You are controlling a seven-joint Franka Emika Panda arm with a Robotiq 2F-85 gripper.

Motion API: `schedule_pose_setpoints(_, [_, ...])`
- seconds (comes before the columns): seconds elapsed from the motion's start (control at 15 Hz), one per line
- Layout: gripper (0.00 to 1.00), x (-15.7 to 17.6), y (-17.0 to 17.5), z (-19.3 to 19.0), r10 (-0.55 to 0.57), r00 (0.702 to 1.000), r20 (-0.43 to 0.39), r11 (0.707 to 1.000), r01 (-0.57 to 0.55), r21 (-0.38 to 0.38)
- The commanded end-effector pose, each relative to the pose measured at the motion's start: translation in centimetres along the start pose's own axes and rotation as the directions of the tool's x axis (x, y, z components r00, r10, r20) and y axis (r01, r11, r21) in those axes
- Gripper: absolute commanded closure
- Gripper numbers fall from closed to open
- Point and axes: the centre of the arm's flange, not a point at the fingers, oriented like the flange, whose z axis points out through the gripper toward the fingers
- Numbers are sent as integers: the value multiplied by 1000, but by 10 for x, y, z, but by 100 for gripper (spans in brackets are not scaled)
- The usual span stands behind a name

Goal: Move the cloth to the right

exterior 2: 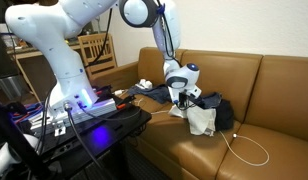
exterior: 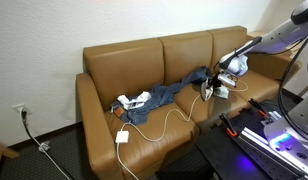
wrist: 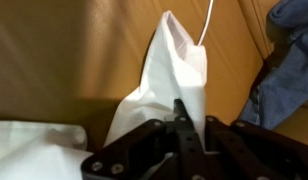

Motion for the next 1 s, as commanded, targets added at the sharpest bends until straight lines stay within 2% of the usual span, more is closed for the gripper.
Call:
schedule_pose_setpoints(0.0, [91, 23, 8, 37, 43, 993, 107, 997, -37, -63])
schedule_pose_setpoints(0.07, [67, 27, 13, 37, 81, 990, 115, 993, -70, -97])
schedule_pose_setpoints(0.2, [63, 34, 26, 26, 127, 987, 95, 979, -110, -172])
schedule_pose_setpoints(0.33, [49, 35, 35, 1, 139, 990, 23, 952, -127, -280])
schedule_pose_setpoints(0.4, [42, 32, 34, -18, 103, 995, -15, 945, -103, -310])
schedule_pose_setpoints(0.53, [28, 20, 20, -52, 20, 1000, -20, 940, -26, -339])
schedule_pose_setpoints(0.8, [2, -8, -10, -84, -104, 994, 28, 922, 107, -373])
schedule_pose_setpoints(0.93, [0, -28, -25, -106, -163, 986, 23, 912, 160, -377])
